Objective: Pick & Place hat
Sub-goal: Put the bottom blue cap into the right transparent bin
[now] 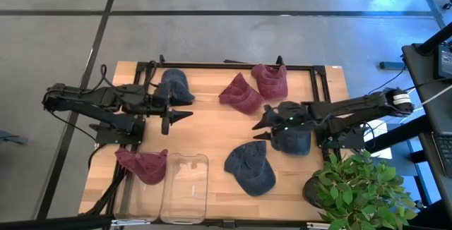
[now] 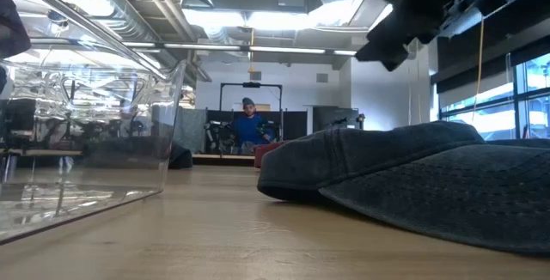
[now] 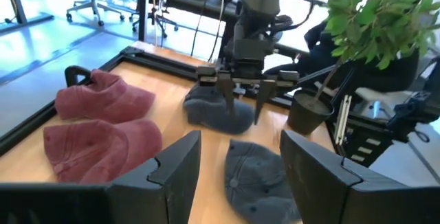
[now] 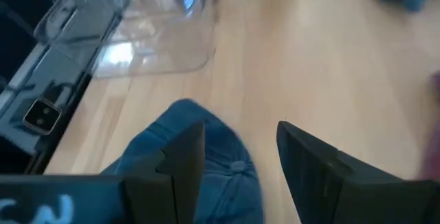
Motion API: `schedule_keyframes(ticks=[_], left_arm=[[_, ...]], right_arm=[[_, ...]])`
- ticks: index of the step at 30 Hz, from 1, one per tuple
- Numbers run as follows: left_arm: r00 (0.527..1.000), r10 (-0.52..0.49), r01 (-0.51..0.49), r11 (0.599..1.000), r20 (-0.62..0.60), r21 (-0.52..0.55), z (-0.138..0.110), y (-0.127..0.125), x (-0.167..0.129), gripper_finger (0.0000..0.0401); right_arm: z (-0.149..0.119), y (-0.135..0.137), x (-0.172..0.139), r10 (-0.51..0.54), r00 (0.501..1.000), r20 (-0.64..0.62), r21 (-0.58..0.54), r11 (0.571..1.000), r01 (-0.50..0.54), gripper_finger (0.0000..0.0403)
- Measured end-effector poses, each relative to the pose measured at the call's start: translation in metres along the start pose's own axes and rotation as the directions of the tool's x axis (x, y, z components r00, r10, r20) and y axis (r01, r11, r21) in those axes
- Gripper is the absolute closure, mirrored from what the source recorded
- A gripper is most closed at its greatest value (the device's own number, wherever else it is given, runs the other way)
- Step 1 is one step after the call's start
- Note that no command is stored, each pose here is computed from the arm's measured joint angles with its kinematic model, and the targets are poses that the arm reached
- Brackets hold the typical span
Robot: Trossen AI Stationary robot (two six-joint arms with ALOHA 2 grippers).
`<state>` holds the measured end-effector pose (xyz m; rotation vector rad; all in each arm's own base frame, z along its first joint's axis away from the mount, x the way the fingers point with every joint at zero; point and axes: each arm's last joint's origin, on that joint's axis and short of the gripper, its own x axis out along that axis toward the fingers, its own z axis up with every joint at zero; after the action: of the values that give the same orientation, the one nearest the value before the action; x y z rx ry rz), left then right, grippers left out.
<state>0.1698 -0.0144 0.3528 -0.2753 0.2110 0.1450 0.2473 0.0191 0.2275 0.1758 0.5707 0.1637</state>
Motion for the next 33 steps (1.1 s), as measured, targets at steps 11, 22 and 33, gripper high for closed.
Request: schedule_keyframes(ticks=[11,22,33], left_arm=[[0.999,0.023,-0.023,1.000,-0.042,0.012,-0.004,0.002,0.000,0.0206],[0.999,0.023,-0.022,1.000,-0.043,0.012,-0.004,0.002,0.000,0.0204],[0.999,0.024,-0.023,1.000,-0.045,0.013,-0.005,0.002,0.000,0.0204]], right_arm=[[-0.012,0.001,0.044,0.014,0.991,-0.135,0.000,1.000,-0.014,0.0221],[-0.025,-0.004,0.064,0.004,0.983,-0.183,0.024,1.000,0.001,0.0185],[-0.031,-0.011,0.096,-0.070,0.967,-0.244,-0.064,0.996,0.056,0.0144]])
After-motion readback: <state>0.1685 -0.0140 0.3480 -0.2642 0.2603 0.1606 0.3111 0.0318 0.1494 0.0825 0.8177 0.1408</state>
